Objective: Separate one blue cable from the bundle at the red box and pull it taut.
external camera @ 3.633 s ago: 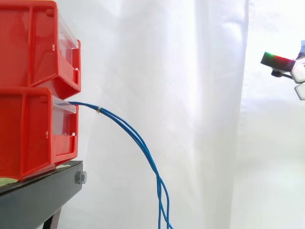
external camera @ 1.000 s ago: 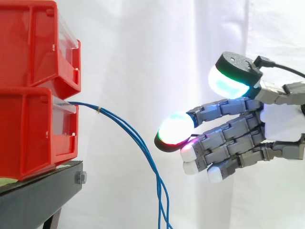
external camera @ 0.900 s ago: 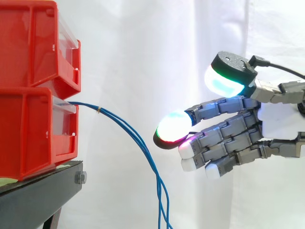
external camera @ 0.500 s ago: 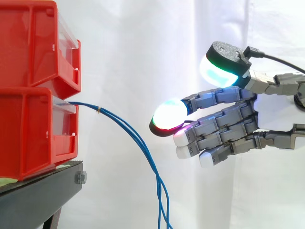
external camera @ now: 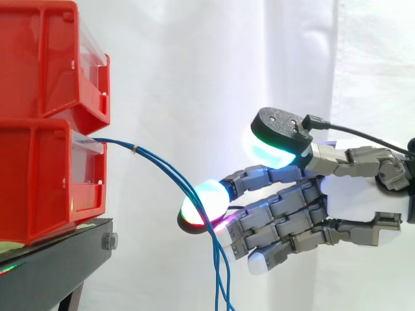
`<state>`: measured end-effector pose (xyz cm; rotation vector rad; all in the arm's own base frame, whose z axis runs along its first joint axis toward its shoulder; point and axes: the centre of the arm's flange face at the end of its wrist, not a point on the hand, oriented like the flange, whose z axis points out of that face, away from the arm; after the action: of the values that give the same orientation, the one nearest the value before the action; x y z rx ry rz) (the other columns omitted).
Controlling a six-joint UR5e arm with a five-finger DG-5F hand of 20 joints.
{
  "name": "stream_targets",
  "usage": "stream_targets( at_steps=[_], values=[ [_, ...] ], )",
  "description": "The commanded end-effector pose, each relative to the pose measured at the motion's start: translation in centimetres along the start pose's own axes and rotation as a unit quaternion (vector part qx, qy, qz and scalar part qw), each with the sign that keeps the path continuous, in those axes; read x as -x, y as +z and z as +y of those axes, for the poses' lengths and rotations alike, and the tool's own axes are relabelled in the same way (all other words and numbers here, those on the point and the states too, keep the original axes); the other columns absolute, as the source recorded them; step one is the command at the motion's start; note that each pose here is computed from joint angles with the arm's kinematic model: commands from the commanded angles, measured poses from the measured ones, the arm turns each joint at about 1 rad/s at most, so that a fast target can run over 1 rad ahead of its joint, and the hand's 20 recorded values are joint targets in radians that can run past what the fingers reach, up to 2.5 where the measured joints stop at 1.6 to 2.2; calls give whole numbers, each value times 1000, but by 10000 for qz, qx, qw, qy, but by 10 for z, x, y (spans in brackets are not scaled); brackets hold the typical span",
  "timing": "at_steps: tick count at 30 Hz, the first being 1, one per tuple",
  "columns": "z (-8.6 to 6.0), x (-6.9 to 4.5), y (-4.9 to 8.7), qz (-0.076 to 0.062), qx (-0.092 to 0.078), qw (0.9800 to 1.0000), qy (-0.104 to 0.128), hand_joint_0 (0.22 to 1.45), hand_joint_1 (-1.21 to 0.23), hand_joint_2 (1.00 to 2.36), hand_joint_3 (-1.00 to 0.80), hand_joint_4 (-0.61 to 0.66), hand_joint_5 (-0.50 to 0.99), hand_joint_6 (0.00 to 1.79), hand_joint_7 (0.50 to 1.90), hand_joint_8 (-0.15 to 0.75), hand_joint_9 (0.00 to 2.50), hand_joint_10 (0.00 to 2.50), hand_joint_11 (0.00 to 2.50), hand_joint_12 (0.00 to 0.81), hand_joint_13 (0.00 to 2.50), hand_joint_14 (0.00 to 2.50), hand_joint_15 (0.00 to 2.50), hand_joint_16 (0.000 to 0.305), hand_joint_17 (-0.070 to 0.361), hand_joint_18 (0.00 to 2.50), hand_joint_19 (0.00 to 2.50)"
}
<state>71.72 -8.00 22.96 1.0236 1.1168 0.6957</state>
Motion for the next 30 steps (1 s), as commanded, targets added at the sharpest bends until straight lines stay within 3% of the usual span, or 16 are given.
stream_targets(
  at_steps=[1,3,10,14,17,19,23,30],
  values=[
    [-2,-3,3,23,30,10000,32,538,-534,1001,-486,291,-184,502,794,295,586,14,438,353,545,11,313,44,98,443,579],
    [-10,-6,5,35,5,10000,48,542,-540,1000,-493,292,-184,502,795,292,588,11,441,353,549,11,311,44,99,451,579],
    [-12,-5,9,138,152,9993,314,543,-546,1000,-496,293,-183,502,798,291,589,12,444,351,555,11,313,44,99,459,580],
    [-8,-6,12,150,356,9983,436,544,-547,1000,-493,293,-184,503,816,289,588,12,448,346,557,11,320,44,99,465,587],
    [-7,-6,14,275,463,9970,563,544,-548,1001,-494,290,-186,502,821,287,590,12,443,348,558,12,320,44,100,470,587],
    [-19,-11,14,311,383,9970,596,545,-548,1000,-492,290,-186,502,824,288,589,14,451,348,558,11,314,44,100,470,587],
    [-22,-11,14,364,328,9949,878,546,-548,1000,-492,293,-185,503,831,287,594,12,451,346,560,11,321,45,100,471,594],
    [-26,-12,16,464,390,9941,902,546,-549,1001,-489,286,-185,503,838,287,592,12,450,345,562,12,322,45,101,479,597]
  ],
)
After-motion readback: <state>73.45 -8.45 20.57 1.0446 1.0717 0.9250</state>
